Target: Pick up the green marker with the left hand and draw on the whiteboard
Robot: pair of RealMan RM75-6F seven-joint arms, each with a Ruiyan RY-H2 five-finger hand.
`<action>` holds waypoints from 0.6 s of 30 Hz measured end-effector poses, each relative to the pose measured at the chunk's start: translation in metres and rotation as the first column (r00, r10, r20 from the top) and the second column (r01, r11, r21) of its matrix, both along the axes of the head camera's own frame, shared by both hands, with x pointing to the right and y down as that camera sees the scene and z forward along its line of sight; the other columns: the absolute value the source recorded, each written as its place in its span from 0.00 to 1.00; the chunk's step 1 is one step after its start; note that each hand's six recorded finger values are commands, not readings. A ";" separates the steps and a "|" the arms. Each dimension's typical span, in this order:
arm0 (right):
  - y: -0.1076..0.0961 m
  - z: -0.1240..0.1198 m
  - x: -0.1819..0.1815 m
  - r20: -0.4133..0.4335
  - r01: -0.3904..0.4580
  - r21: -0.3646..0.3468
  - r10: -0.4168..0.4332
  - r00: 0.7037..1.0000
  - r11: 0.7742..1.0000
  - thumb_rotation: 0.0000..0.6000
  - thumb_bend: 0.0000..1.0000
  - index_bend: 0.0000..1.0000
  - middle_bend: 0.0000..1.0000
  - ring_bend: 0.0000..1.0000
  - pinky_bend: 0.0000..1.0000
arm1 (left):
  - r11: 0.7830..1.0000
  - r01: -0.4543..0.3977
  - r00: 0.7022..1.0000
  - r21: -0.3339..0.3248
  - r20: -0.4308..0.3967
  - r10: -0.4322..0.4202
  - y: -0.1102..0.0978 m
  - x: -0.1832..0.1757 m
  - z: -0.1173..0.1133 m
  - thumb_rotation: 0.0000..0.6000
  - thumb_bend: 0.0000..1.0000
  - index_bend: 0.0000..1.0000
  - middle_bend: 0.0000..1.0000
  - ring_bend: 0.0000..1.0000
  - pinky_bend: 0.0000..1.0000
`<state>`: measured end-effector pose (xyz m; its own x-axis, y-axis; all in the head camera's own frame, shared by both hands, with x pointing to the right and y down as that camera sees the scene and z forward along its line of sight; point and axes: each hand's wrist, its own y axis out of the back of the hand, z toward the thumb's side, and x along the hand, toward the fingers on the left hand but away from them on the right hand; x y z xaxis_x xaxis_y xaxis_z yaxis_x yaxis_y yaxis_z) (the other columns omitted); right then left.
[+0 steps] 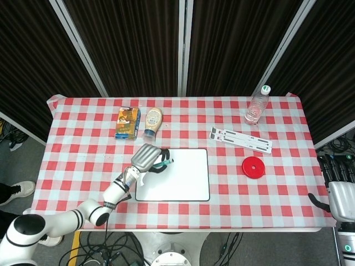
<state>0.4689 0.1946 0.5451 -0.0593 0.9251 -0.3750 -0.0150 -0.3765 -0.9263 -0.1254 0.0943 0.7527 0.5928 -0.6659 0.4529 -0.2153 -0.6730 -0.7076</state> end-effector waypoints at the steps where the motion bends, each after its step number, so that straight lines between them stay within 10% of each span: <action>1: 0.000 0.001 0.000 0.001 0.000 -0.002 0.000 1.000 1.000 1.00 0.09 0.00 0.00 0.00 0.00 | 1.000 -0.005 1.000 -0.002 0.000 0.005 0.001 0.001 0.002 1.00 0.43 0.58 0.61 0.84 0.96; 18: 0.005 0.000 0.003 -0.013 -0.018 -0.011 0.018 1.000 1.000 1.00 0.10 0.00 0.00 0.00 0.00 | 1.000 -0.003 1.000 -0.016 -0.030 0.003 0.005 0.008 0.026 1.00 0.43 0.58 0.62 0.83 0.95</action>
